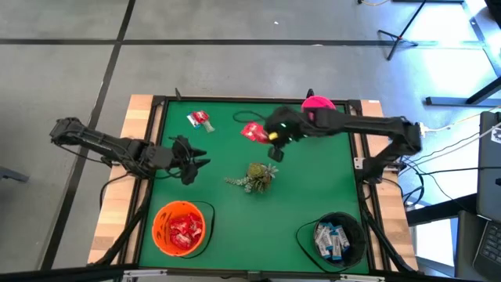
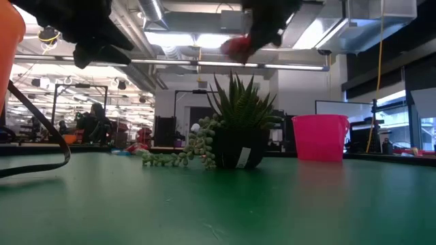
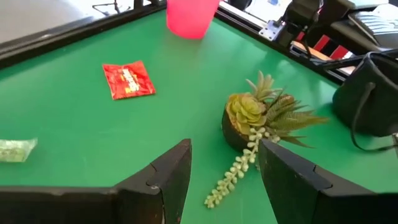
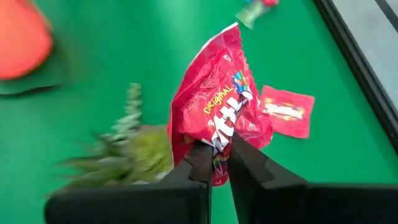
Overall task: Sort candy
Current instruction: Put the red candy into the orange bucket
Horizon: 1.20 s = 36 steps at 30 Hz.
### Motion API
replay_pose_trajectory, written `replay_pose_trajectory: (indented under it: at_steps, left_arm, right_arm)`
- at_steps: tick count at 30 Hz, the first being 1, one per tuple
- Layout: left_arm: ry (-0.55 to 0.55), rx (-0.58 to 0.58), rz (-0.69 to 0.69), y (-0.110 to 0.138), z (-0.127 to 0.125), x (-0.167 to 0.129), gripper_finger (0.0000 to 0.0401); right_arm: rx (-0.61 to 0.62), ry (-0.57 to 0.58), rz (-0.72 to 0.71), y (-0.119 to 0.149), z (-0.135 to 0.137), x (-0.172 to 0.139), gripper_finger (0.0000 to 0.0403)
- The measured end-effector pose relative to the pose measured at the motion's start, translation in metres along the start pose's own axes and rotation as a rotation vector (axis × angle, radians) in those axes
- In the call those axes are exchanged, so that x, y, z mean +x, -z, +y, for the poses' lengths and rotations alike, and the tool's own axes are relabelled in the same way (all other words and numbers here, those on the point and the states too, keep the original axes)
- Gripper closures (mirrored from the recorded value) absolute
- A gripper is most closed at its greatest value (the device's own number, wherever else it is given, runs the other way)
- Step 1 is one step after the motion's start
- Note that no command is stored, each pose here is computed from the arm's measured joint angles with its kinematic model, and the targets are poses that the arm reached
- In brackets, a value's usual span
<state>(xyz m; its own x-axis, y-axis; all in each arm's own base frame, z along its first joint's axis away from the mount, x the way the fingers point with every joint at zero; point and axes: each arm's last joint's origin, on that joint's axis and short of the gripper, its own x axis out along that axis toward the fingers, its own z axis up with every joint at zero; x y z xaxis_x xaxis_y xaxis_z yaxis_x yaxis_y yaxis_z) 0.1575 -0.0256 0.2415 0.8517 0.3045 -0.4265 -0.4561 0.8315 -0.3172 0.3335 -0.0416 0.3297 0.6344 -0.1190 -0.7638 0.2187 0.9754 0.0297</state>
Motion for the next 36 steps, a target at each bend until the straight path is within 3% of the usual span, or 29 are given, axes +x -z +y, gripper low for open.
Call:
replay_pose_trajectory:
  at_steps: [5,11,15,20,28,36]
  left_arm:
    - [-0.008,-0.003,-0.01,0.001,-0.002,-0.001,0.0222]
    - [-0.016,-0.024,-0.021,0.002,-0.002,-0.002,0.0222]
    - [-0.015,-0.024,-0.02,0.002,-0.002,-0.002,0.0222]
    - [-0.024,-0.019,-0.026,0.002,-0.002,-0.002,0.0222]
    - [-0.041,0.003,-0.04,0.001,-0.002,-0.002,0.0222]
    - [-0.046,0.002,-0.044,0.001,-0.001,-0.002,0.0222]
  right_arm:
    - [0.01,-0.016,-0.053,0.026,0.024,-0.035,0.0363]
    - [0.054,-0.046,-0.098,0.075,0.04,-0.072,0.0366]
    - [0.011,-0.138,-0.122,0.11,0.053,-0.095,0.0367]
    - [0.085,-0.274,-0.144,0.138,0.067,-0.121,0.0367]
    - [0.103,-0.369,-0.114,0.162,0.104,-0.136,0.0368]
    - [0.135,-0.42,0.027,0.195,0.151,-0.135,0.0368]
